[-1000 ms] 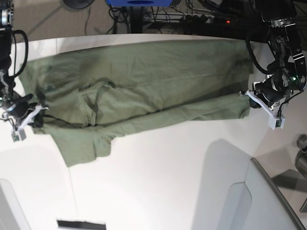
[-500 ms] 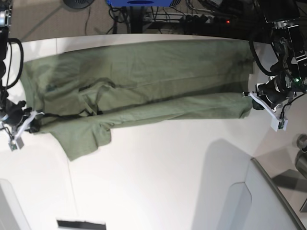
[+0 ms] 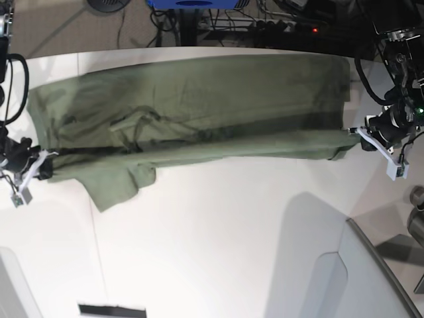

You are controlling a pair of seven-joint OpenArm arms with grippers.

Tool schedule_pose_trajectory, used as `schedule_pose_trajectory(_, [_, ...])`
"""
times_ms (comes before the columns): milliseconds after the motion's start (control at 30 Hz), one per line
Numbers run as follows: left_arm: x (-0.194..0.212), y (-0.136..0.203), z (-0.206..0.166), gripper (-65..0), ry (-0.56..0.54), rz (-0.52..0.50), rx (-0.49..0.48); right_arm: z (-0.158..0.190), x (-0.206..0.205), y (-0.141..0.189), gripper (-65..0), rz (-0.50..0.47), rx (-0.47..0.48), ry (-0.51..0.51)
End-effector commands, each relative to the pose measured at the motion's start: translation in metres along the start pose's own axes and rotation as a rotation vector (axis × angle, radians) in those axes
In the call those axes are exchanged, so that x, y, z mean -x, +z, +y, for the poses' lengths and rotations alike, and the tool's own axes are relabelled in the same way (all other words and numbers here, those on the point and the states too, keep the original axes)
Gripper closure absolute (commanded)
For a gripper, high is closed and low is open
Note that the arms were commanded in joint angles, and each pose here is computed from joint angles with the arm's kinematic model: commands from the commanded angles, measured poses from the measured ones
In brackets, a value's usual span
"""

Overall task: Layout the t-shirt on the table in an organized manner, then fold the t-shirt properly
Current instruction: 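Carry the hem with both grippers over the body toward the collar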

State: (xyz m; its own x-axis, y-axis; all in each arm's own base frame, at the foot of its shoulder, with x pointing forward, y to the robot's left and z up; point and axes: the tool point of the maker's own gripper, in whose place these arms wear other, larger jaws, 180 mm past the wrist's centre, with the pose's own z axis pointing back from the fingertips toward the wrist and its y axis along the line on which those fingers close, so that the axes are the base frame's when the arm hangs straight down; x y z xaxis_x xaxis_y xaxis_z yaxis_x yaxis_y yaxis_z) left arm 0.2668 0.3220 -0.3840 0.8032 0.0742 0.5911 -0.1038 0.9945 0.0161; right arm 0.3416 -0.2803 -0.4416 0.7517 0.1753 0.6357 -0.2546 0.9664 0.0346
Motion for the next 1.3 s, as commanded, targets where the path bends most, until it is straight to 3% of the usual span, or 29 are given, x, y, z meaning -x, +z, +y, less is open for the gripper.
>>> schedule_pose_trajectory(0, [-0.011, 0.004, 0.007, 0.0, -0.008, -0.033, -0.018, -0.013, -0.022, 0.008, 0.0, -0.056, 0.026, 0.013])
schedule_pose_trajectory(367, [0.012, 0.000, -0.008, 0.0, -0.021, 0.010, 0.025, -0.011, -0.002, 0.007, 0.0, -0.003, 0.020, 0.004])
schedule_pose_trajectory(600, [0.039, -0.001, -0.019, 0.0, -0.037, 0.057, 0.057, -0.024, 0.014, 0.016, 0.0, 0.029, 0.051, -0.056])
schedule_pose_trajectory(1267, [0.045, -0.009, -0.023, 0.0, -0.004, 0.034, 0.073, -0.010, 0.034, 0.011, 0.0, 0.064, 0.026, -0.073])
